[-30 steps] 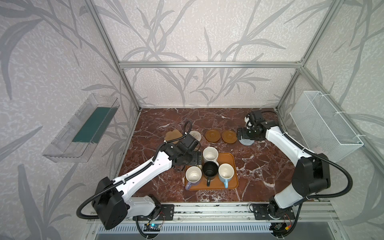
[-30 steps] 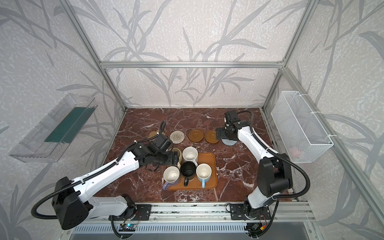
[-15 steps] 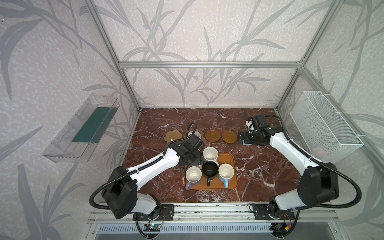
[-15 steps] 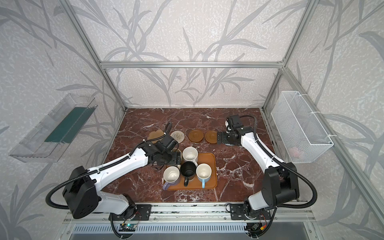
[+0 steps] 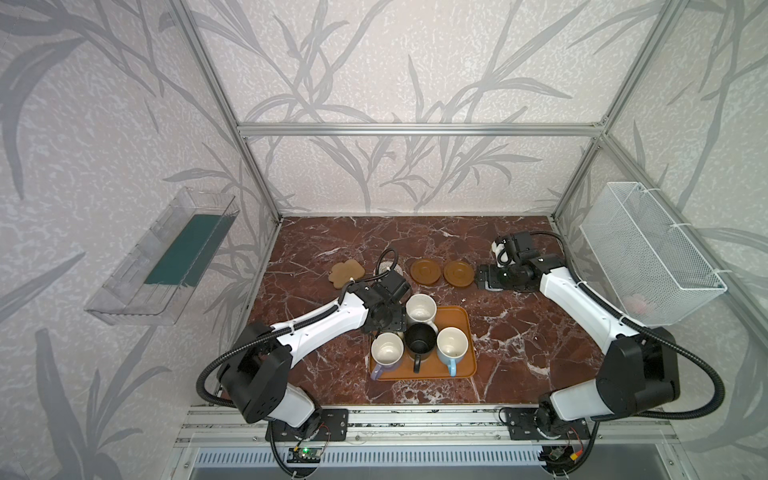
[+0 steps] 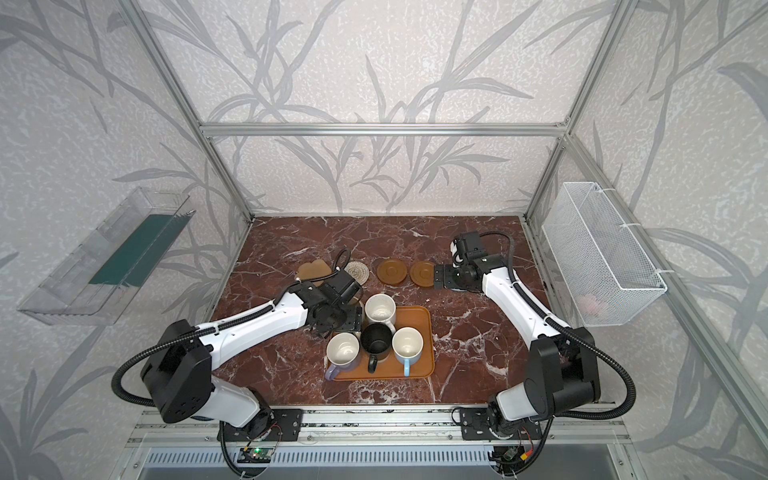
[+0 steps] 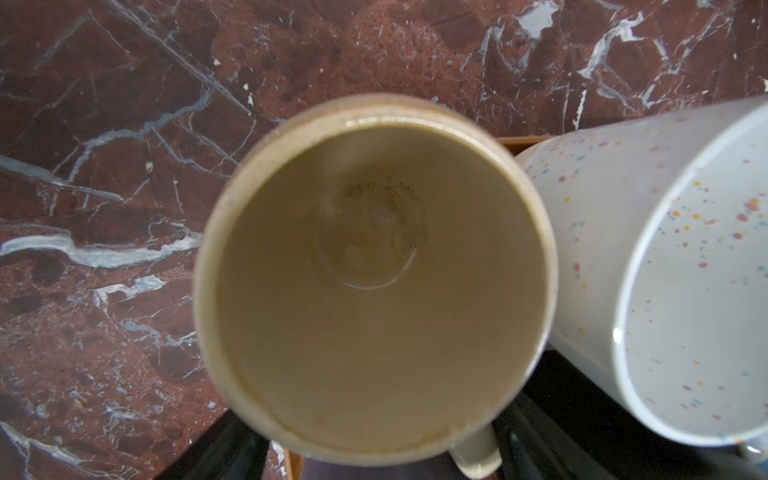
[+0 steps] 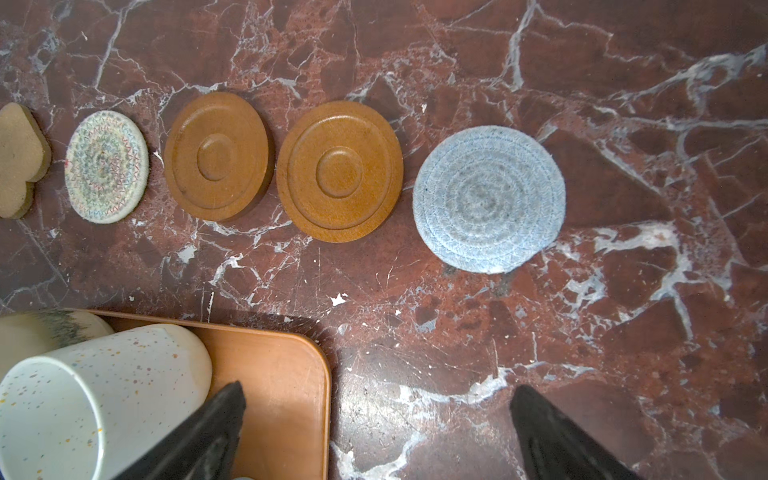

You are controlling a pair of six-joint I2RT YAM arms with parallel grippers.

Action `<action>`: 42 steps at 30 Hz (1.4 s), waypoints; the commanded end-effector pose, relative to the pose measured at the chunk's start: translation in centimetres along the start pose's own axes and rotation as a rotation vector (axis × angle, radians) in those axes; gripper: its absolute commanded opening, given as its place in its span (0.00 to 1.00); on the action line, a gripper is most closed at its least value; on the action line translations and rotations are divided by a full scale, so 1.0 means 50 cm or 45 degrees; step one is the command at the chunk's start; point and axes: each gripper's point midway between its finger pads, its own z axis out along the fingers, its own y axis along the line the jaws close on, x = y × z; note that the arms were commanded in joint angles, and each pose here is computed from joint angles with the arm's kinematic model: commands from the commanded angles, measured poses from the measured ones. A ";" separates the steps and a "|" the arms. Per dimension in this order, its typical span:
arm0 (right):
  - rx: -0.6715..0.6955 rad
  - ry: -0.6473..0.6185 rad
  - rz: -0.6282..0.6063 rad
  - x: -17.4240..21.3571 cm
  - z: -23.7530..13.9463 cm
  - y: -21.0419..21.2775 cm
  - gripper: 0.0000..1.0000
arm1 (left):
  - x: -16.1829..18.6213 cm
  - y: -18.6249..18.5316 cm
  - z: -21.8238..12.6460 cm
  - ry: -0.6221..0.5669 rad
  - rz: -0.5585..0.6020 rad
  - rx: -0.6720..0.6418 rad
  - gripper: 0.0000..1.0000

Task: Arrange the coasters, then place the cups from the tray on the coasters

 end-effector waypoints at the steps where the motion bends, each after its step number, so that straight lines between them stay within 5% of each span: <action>1: -0.001 -0.007 -0.004 0.001 -0.001 -0.001 0.99 | -0.023 -0.010 -0.002 -0.045 -0.001 0.001 0.81; 17: 0.011 -0.008 -0.005 0.000 0.002 -0.004 0.99 | -0.037 -0.060 -0.015 -0.038 -0.057 0.129 0.67; 30: 0.014 0.001 -0.001 0.003 0.008 -0.007 0.99 | -0.059 -0.069 -0.095 -0.111 -0.105 0.151 0.71; 42: 0.017 0.003 0.005 0.007 0.013 -0.016 0.99 | -0.028 -0.049 -0.066 -0.063 -0.137 0.114 0.65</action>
